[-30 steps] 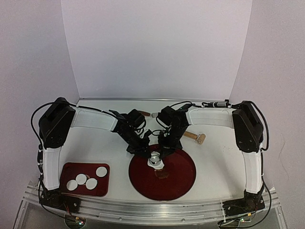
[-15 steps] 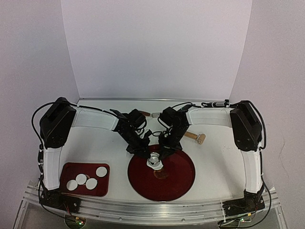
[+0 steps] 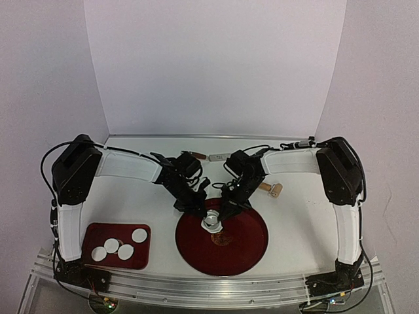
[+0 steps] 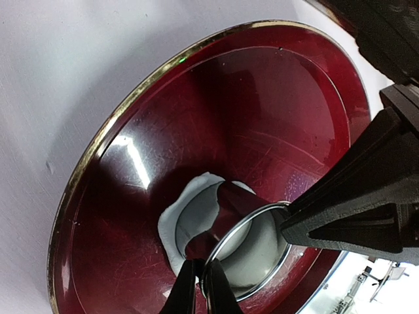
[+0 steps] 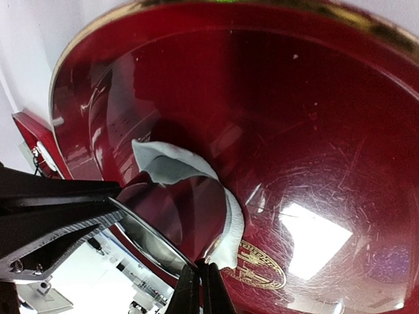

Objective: Roll out the dumpling wrappers from the dough

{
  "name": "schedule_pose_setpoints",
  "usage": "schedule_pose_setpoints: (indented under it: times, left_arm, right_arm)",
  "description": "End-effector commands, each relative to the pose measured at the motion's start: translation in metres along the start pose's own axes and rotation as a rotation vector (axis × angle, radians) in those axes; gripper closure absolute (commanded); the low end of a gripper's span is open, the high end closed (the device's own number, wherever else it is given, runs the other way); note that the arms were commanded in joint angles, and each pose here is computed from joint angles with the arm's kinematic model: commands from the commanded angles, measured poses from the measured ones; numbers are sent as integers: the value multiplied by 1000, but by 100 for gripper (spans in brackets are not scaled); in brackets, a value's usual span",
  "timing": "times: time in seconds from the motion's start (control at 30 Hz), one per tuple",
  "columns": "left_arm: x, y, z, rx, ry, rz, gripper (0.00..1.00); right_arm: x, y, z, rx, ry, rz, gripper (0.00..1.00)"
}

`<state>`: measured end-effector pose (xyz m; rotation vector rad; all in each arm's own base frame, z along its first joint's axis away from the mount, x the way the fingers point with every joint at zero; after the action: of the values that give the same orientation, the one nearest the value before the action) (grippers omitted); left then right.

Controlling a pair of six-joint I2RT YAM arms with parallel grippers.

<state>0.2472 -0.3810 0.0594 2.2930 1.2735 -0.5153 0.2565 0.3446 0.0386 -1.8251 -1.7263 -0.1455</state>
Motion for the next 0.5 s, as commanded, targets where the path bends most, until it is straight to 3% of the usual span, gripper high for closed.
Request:
schedule_pose_setpoints:
  times: [0.0,0.47]
  left_arm:
    - [43,-70,60,197,168,19,100]
    - [61,-109,81,261,183,-21,100]
  right_arm:
    - [-142,-26,94,121,-443,181,100]
    - [-181,-42,117,189,-483,226,100]
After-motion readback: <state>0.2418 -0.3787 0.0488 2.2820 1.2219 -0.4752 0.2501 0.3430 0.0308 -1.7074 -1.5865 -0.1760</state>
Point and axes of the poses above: each gripper's point midway between its finger pads, its own z axis out along the fingers, its own x axis along the line the jaws close on, y = z × x, the point moved 3 cm from there along -z, back along the fingers, and after that the axes turned 8 degrees about z, right-handed, at the moved point
